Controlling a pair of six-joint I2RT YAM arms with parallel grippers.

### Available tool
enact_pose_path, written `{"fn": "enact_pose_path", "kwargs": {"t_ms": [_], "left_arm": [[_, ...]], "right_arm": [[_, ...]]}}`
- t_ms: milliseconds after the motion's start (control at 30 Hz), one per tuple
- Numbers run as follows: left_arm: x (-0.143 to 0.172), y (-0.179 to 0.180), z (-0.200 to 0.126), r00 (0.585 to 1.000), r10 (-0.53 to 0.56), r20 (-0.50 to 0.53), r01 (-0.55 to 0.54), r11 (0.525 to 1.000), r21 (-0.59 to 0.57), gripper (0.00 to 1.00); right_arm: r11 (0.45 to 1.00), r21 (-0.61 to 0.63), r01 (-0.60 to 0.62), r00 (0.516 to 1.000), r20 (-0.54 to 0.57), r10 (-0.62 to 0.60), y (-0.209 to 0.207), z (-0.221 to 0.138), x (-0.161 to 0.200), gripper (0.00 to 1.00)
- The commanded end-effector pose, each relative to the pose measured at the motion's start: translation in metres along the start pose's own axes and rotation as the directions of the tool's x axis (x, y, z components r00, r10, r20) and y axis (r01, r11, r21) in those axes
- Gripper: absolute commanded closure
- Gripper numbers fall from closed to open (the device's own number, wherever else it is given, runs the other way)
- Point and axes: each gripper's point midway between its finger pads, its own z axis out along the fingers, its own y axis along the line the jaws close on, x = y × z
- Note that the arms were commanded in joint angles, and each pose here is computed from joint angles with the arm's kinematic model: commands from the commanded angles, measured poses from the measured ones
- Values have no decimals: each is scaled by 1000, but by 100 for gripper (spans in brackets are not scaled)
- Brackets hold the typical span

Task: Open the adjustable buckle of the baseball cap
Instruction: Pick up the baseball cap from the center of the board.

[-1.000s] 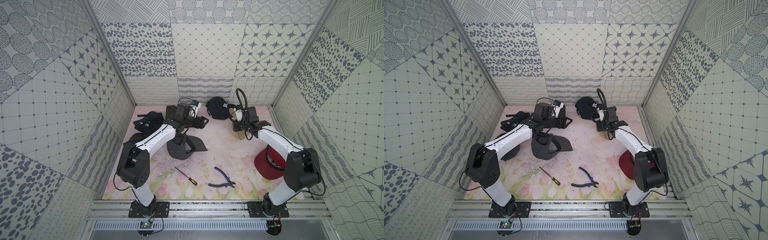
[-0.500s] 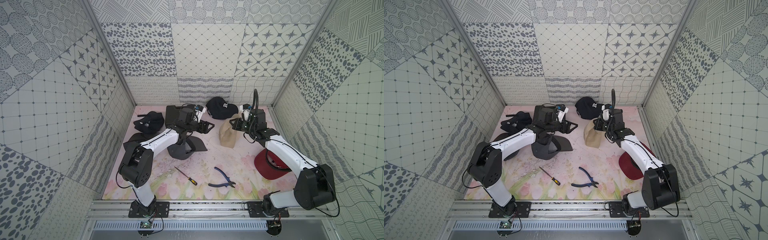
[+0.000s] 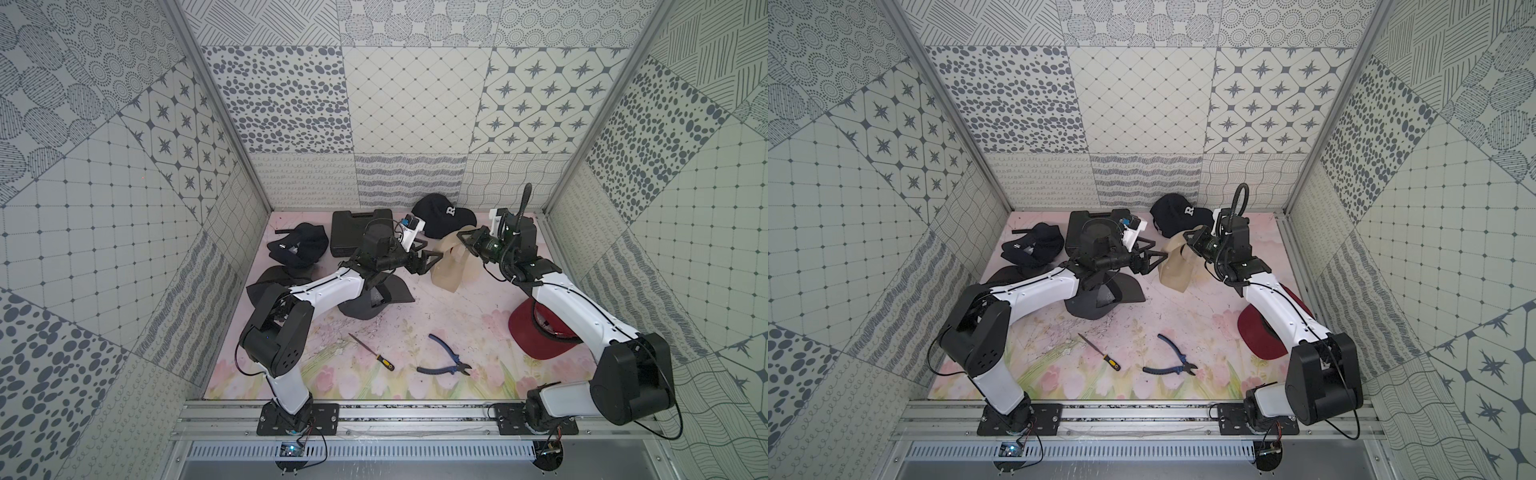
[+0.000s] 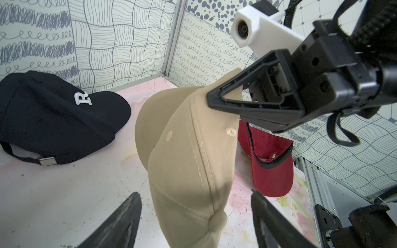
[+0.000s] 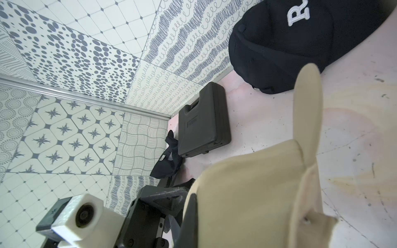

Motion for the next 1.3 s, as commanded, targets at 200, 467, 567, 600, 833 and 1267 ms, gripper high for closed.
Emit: {"fn": "enact_pose_path", "kwargs": {"t_ms": [200, 467, 567, 600, 833, 1267], "left_arm": [[-30, -15, 21, 968, 216, 128, -219, 976, 4, 20], [-33, -6, 29, 962, 258, 87, -254, 966, -53, 53], [-32, -5, 27, 958, 276, 72, -272, 960, -65, 77], [-32, -5, 27, 957, 280, 74, -275, 959, -66, 85], [-35, 7, 28, 976, 207, 62, -198, 972, -125, 100], [-28, 19, 25, 998, -15, -60, 3, 979, -204, 100]], "right_arm": [[990, -135, -39, 999, 22, 42, 36, -15, -3, 99], [989, -146, -27, 999, 13, 29, 40, -17, 2, 95], [990, -139, -4, 1000, 19, 7, 41, -18, 2, 90], [991, -133, 2, 1000, 19, 1, 41, -18, 2, 85], [988, -72, 140, 990, -20, -141, 35, -21, 7, 22], [866, 71, 495, 865, -135, -484, -30, -73, 26, 36]]}}
